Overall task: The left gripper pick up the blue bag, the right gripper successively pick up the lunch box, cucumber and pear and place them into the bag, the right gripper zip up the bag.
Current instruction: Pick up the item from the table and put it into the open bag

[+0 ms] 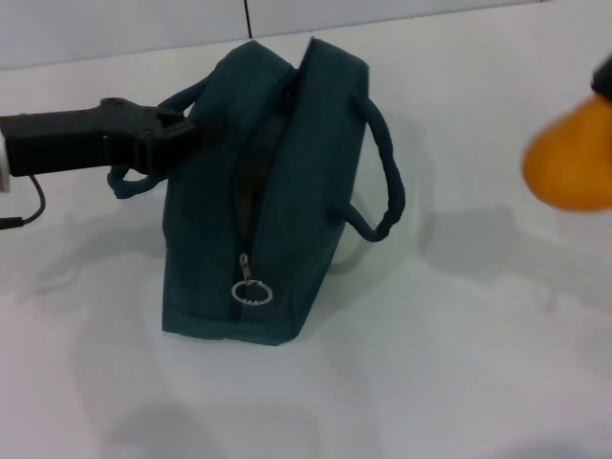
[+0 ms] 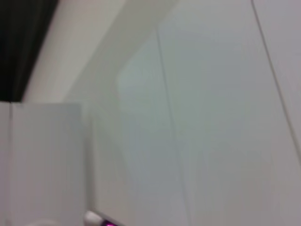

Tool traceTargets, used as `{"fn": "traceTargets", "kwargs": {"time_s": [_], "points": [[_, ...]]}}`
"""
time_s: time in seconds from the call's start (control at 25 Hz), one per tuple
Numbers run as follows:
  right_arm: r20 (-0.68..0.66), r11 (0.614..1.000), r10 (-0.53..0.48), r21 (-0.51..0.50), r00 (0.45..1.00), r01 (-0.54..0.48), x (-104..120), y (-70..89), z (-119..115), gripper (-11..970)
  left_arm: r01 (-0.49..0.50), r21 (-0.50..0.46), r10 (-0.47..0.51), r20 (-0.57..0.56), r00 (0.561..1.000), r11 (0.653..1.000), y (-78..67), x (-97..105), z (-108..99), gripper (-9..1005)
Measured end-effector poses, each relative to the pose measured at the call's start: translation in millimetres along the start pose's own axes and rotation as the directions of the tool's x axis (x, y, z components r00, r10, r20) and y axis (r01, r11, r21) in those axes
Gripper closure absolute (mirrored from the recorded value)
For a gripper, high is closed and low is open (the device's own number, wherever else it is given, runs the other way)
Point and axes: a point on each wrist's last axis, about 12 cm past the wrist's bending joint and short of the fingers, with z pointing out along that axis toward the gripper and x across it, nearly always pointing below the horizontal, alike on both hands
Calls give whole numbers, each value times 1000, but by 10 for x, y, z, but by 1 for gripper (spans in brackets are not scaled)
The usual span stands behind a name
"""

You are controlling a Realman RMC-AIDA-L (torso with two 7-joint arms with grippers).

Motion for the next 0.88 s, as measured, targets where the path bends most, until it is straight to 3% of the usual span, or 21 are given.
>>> {"fn": "traceTargets", "kwargs": {"time_s": [0.28,0.56,0.68,0.88], "points": [[12,981,80,-176,997,-77,-146,-339,858,888,-7,14,7,19,1000,1000,-30,-45,-4,951],[-92,941,98,-314,991,-122,-88,-392,1744,878,-12,19,11,21,1000,1000,-37,-65,11,951],[-151,931,101,-335,983,-147,-8,-357,1949,873,-14,23,14,19,1000,1000,-42,-72,23,951],[-214,932,91,-325,973,-159,107,-325,2086,865,-17,29,16,18,1000,999,-47,-86,45,951]]}}
